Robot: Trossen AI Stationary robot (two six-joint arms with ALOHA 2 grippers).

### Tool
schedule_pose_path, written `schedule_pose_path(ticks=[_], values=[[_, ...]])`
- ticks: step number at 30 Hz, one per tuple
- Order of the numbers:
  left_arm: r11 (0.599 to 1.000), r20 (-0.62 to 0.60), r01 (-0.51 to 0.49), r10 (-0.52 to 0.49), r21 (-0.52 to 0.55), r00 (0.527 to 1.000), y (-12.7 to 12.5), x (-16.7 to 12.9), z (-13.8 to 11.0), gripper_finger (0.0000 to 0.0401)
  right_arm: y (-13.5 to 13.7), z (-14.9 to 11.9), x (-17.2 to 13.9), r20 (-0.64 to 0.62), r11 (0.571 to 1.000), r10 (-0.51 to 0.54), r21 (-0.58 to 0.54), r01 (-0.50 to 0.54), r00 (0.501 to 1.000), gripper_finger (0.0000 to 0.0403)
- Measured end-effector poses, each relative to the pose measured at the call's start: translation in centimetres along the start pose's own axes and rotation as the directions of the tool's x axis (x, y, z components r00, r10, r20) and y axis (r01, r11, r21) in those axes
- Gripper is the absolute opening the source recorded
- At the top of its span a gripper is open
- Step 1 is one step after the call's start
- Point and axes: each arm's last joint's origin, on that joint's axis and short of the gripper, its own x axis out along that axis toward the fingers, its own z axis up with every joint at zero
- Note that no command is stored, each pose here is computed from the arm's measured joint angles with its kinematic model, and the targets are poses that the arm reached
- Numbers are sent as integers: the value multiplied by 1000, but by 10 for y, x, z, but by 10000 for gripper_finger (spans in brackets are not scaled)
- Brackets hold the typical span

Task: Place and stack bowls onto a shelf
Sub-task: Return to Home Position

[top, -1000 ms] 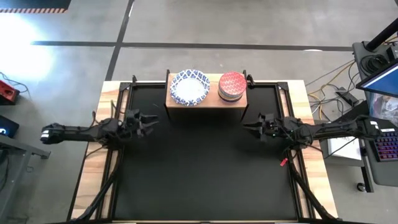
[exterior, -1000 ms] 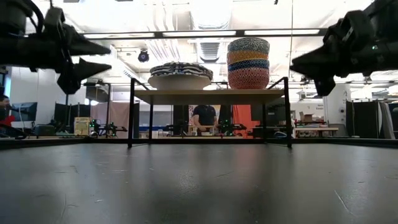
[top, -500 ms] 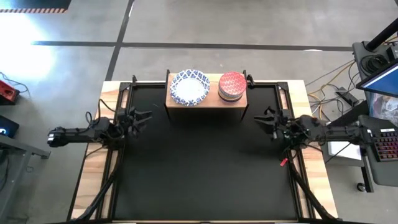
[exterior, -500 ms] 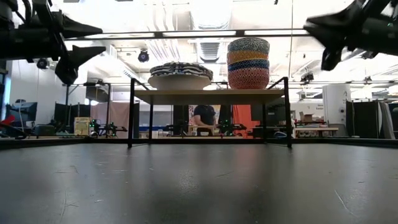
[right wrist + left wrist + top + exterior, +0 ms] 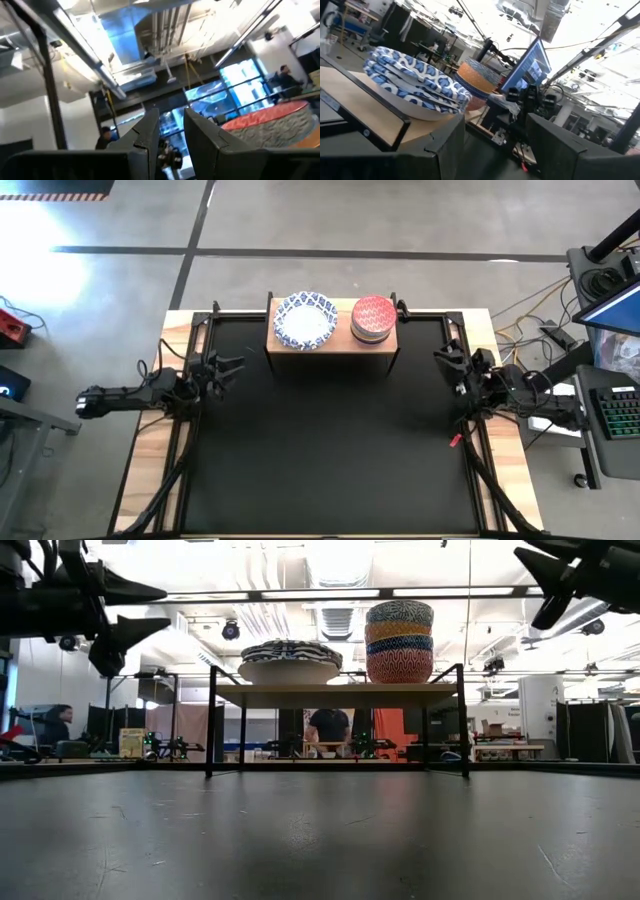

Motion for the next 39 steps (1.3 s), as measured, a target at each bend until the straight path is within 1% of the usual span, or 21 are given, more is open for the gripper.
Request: schedule_pose_path(ticks=[3,6,12,19,25,35,39], values=[[1000,12,-21,21,6,1000,2,1,1,195,-3,1,0,15,999,-26,-20,26,1000,75],[999,29,-49,49,13,998,5,1,2,195,-7,-1,0,-5,996,-75,-47,75,997,71],[991,79,-128,126,31,989,12,2,7,195,-17,1,-1,10,978,-177,-109,177,984,74],[968,153,-246,236,51,960,24,3,13,195,-29,7,-4,80,936,-290,-182,300,954,82],[937,218,-344,324,60,921,33,2,19,195,-36,12,-6,134,893,-366,-229,388,921,75],[891,289,-449,415,62,863,43,-1,26,195,-43,18,-10,191,839,-434,-269,472,880,69],[884,299,-464,427,62,853,44,-1,27,195,-45,19,-11,204,824,-452,-279,494,868,73]])
